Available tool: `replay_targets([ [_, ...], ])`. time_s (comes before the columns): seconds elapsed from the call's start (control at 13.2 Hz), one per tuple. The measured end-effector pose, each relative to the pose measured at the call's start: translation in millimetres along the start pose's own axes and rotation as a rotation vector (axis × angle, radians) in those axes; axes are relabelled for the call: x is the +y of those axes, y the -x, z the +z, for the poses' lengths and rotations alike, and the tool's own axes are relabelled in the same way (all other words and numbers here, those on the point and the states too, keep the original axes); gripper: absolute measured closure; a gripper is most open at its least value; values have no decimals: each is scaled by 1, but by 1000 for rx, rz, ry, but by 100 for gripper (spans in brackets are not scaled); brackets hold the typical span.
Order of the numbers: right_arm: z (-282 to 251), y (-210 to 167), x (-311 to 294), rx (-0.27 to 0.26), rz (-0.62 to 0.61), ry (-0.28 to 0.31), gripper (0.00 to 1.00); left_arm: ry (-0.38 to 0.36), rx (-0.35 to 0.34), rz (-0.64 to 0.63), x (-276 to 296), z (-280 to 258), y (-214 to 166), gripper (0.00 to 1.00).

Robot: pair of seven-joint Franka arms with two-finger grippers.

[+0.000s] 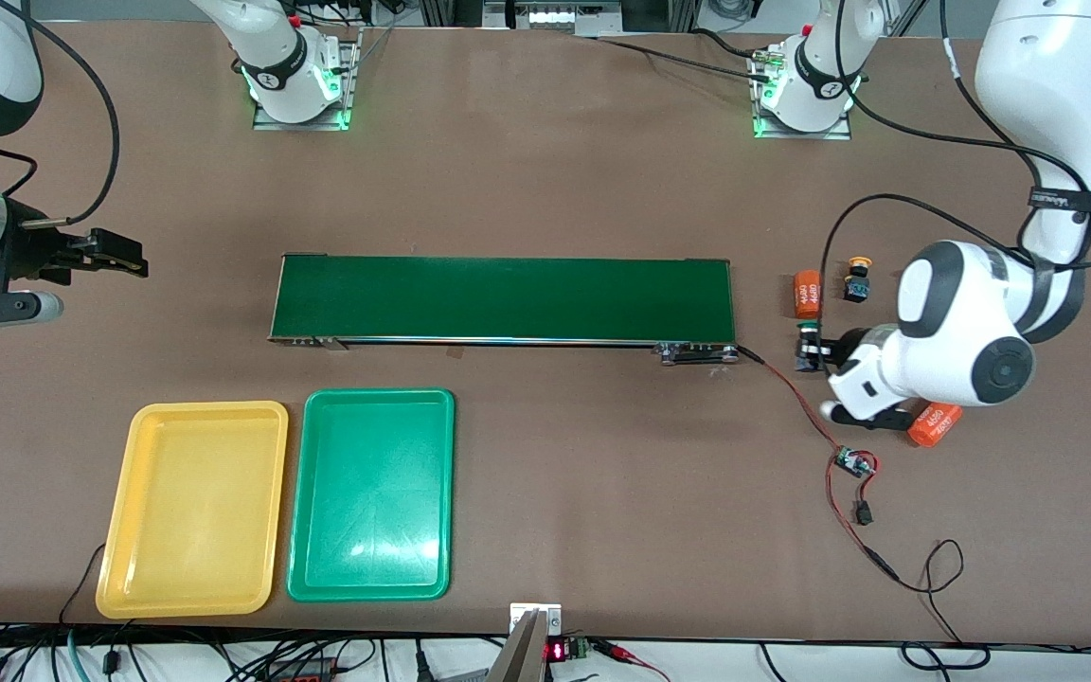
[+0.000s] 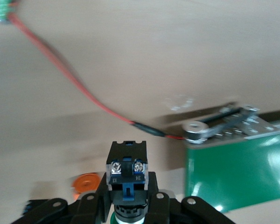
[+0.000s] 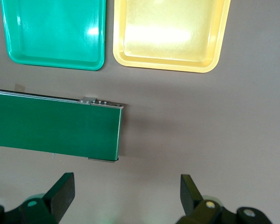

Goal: Sort buttons by color to trays
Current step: 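Carry the green-base button onto the conveyor belt and release it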

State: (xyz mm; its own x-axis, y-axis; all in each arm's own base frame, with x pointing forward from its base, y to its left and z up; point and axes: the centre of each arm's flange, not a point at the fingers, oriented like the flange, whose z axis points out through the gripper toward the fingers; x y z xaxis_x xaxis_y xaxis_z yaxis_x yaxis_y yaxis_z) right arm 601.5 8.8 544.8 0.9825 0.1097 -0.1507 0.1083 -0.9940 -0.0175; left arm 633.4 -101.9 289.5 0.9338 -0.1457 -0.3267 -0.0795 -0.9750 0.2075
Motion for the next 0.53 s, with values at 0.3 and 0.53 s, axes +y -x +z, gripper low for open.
replay_targets([
  [0.3, 0, 0, -1, 1, 1, -11, 0, 13, -17, 64, 42, 7, 4, 67],
  [0.53, 0, 0, -2, 2, 0, -24, 0, 19, -23, 20, 59, 13, 7, 67],
])
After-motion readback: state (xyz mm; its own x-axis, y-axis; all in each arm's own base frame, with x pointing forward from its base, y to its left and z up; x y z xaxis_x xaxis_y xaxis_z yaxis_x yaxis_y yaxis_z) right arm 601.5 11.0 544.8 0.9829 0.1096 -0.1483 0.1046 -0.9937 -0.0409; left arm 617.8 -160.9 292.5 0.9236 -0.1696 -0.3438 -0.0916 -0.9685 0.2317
